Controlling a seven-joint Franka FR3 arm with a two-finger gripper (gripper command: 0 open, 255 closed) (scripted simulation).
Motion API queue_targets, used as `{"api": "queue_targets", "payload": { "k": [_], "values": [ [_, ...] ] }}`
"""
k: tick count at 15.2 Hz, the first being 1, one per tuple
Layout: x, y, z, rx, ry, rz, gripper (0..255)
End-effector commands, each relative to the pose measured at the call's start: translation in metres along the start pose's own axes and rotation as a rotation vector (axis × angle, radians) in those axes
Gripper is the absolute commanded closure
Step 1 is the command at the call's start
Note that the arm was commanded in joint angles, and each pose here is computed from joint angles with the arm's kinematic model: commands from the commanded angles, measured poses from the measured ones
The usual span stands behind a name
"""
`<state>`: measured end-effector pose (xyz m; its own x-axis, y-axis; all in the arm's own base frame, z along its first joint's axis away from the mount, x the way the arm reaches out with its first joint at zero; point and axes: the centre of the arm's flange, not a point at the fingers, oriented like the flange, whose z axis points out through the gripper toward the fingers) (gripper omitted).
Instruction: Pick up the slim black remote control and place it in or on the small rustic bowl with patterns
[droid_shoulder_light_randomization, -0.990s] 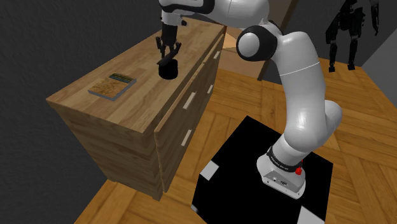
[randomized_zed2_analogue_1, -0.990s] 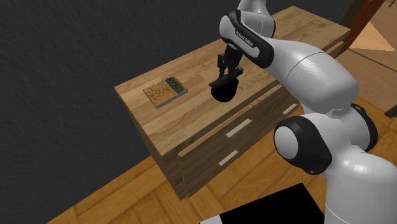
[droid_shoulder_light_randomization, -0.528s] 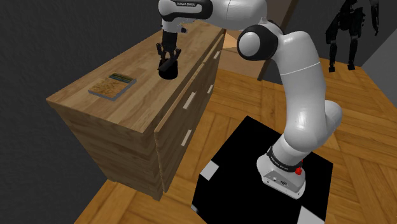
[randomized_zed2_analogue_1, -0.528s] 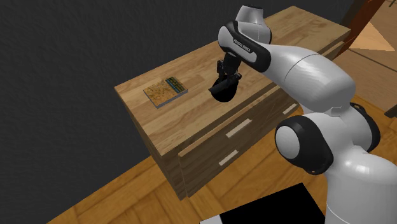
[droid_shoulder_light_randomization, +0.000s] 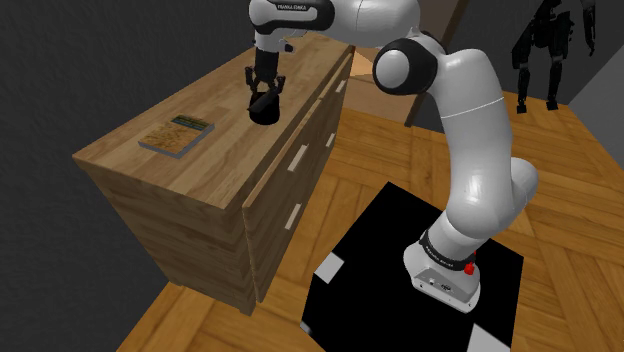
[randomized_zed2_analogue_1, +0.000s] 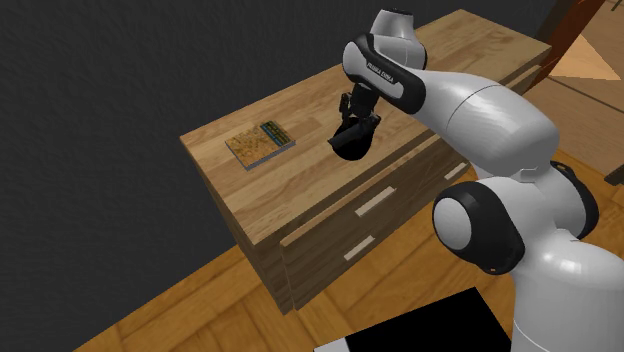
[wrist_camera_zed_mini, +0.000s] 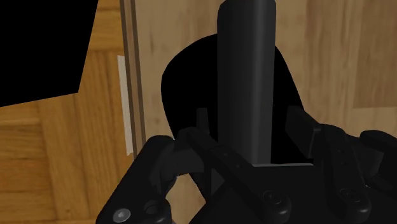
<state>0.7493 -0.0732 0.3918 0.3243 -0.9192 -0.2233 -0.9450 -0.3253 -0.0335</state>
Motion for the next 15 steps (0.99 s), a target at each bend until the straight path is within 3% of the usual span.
{"api": "queue_targets", "payload": {
  "k": [1, 5, 9, 15],
  "values": [
    [0.0, 0.0, 0.001, -0.001, 0.0, 0.0, 0],
    [0.0, 0.0, 0.001, -0.001, 0.0, 0.0, 0],
    [0.0, 0.0, -0.049, -0.001, 0.0, 0.0, 0],
    [0.0, 0.0, -0.049, -0.001, 0.0, 0.0, 0]
  ]
}}
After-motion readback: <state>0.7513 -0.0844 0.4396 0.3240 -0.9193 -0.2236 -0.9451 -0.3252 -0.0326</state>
